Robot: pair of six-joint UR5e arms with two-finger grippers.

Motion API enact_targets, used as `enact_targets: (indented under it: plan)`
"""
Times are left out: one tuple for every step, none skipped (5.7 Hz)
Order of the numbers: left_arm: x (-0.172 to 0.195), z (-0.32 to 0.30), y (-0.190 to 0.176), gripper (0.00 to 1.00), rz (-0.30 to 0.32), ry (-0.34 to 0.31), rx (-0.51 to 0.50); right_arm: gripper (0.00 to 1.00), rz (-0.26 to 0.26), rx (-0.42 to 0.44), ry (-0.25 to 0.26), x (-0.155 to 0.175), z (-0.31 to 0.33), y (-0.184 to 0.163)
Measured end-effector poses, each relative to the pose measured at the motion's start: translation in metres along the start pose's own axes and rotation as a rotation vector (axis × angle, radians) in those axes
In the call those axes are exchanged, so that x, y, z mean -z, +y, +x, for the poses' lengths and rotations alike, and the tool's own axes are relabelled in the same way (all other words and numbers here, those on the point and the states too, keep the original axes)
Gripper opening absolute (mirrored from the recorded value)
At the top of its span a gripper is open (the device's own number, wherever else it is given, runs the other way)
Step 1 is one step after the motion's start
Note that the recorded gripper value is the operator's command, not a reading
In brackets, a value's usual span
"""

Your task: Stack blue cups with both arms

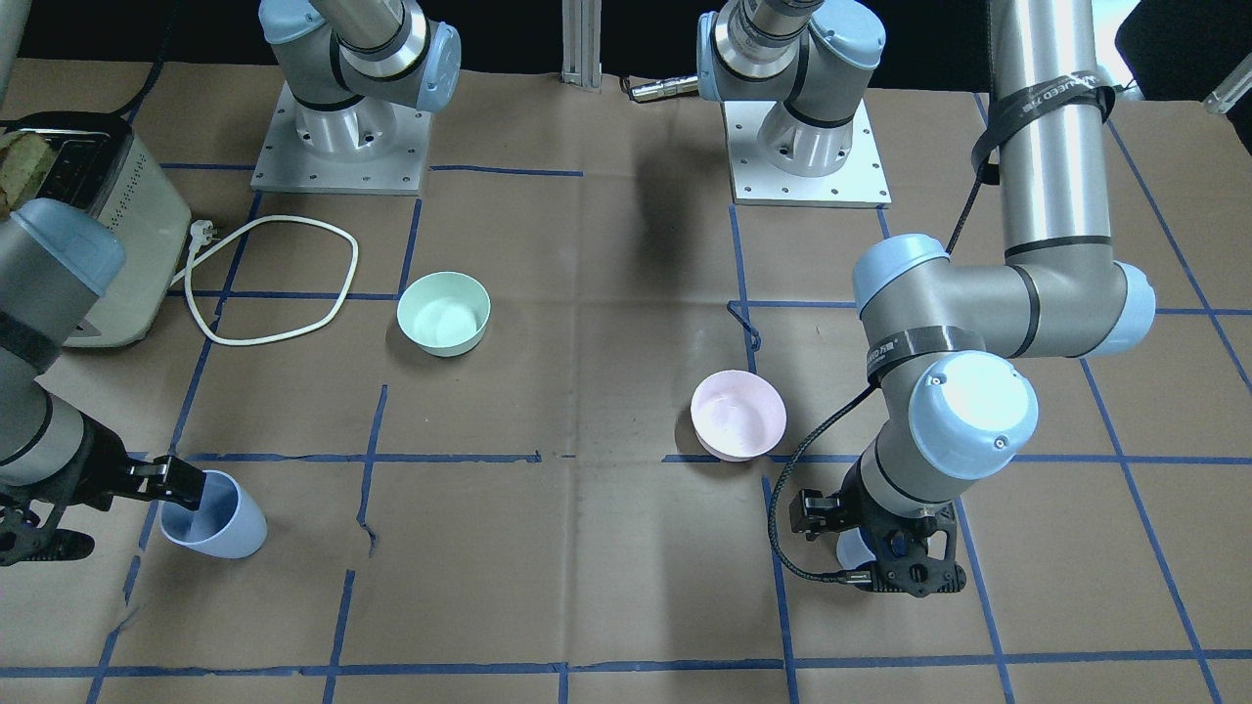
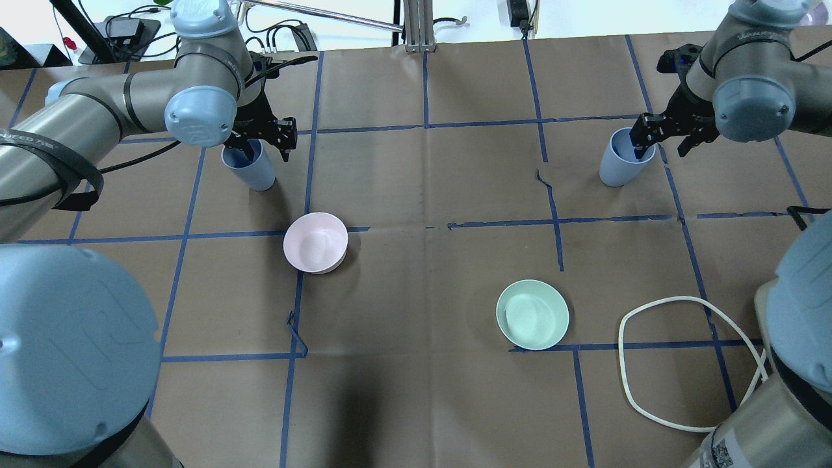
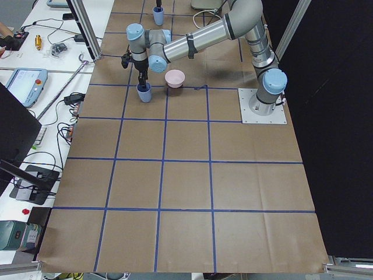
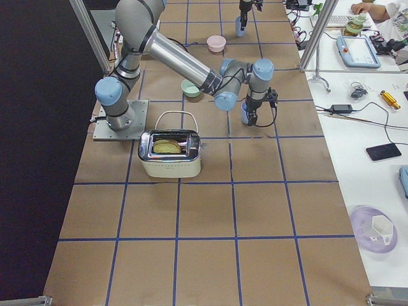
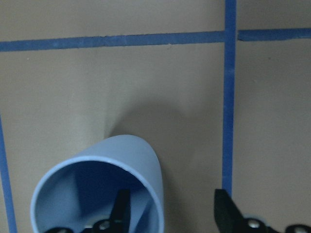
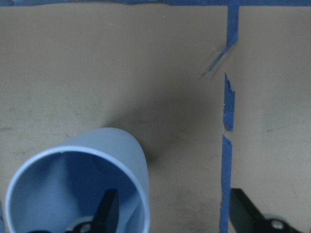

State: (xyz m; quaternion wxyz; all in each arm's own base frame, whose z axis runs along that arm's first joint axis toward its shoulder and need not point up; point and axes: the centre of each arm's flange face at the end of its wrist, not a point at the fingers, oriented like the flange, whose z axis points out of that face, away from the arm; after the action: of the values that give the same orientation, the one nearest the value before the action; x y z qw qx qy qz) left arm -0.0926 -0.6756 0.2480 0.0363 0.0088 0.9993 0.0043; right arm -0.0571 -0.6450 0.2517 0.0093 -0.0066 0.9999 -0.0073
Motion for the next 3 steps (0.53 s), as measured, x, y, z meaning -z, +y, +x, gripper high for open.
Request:
enact_targets:
  plan:
    - [0.001,0.0,0.0,0.05,0.004,0.0,0.004,0.09,0.006,0.004,-0.009,0.002,-0.004,0.0]
    - [0.007,0.0,-0.001,0.05,0.015,0.001,0.01,0.09,0.015,0.008,-0.022,0.006,-0.011,-0.001]
    - [0.018,0.003,-0.005,0.05,0.033,0.003,0.025,0.09,0.037,0.01,-0.028,0.019,-0.017,0.0]
